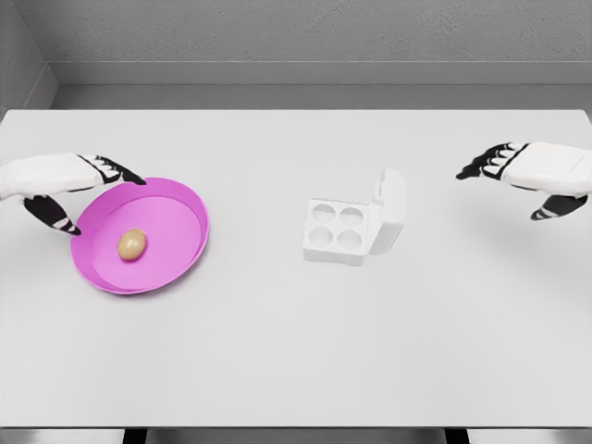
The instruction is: Pack egg into the box and close the box lid
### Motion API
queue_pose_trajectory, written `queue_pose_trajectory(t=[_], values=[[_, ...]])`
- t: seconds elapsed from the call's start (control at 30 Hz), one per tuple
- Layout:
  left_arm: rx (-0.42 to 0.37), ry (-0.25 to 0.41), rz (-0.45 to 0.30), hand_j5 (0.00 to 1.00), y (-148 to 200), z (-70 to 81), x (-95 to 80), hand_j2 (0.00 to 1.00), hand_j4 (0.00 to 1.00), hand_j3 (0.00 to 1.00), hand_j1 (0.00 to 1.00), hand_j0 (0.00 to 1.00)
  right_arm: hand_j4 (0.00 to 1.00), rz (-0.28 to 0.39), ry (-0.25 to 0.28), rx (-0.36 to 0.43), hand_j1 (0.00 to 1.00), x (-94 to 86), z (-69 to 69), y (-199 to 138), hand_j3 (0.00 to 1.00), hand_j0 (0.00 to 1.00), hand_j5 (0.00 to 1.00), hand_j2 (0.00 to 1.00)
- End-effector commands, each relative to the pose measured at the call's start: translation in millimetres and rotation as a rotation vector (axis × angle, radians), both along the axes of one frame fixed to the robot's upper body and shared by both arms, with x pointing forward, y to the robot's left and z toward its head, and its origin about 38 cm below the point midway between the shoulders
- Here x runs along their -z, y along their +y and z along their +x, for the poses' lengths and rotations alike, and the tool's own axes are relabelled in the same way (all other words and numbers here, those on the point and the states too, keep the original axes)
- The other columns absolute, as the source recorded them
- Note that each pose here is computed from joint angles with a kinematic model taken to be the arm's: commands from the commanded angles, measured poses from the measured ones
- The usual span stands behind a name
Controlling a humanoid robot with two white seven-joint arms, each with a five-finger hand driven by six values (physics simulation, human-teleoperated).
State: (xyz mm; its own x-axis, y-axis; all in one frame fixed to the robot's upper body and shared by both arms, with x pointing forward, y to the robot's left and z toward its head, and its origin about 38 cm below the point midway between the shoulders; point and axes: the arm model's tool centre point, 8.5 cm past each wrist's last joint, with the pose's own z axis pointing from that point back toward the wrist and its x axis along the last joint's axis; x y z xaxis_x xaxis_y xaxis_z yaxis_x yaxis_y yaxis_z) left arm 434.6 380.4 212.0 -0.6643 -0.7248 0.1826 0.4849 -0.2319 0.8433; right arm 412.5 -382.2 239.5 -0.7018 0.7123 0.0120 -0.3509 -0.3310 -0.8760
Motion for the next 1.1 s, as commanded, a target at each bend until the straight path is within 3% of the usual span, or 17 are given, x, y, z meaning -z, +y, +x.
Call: queue_pose_trajectory(t=[0.0,0.1,0.2,0.33,0.6,0.7,1.07], values=[[0.031,0.006,-0.004,1.0,-10.8,-2.7,2.0,1.0,1.0,1.0,1.0,1.0,1.0,0.009,-0.003,0.005,1.0,-1.8,0.2,-1.0,1.0,1.0,1.0,1.0],[0.043,0.012,-0.013,1.0,-17.8,-2.1,6.9,1.0,1.0,1.0,1.0,1.0,1.0,-0.016,-0.011,-0.006,1.0,-7.1,-2.9,-1.3,1.0,1.0,1.0,1.0],[0.105,0.088,0.002,1.0,-41.3,-8.7,37.6,1.0,1.0,1.0,1.0,1.0,1.0,-0.031,-0.014,-0.015,1.0,-10.4,-6.1,-1.4,1.0,1.0,1.0,1.0],[0.102,0.102,0.024,1.0,-38.9,-10.0,44.0,1.0,1.0,1.0,1.0,1.0,1.0,-0.037,-0.025,-0.052,1.0,-13.7,-11.2,9.2,1.0,1.0,1.0,1.0],[0.094,0.104,0.039,1.0,-33.4,-11.4,44.6,1.0,1.0,1.0,1.0,1.0,1.0,-0.04,-0.017,-0.076,1.0,-10.1,-15.5,16.1,1.0,1.0,1.0,1.0],[0.096,0.102,0.043,0.93,-33.9,-10.9,44.4,0.93,0.93,0.93,0.93,0.93,1.0,-0.041,-0.018,-0.077,1.0,-10.5,-15.8,16.0,1.0,1.0,1.0,1.0],[0.09,0.109,0.048,0.88,-33.3,-9.8,49.1,0.88,0.88,0.88,0.88,0.88,1.0,-0.043,-0.015,-0.097,1.0,-9.0,-18.1,21.9,1.0,1.0,1.0,1.0]])
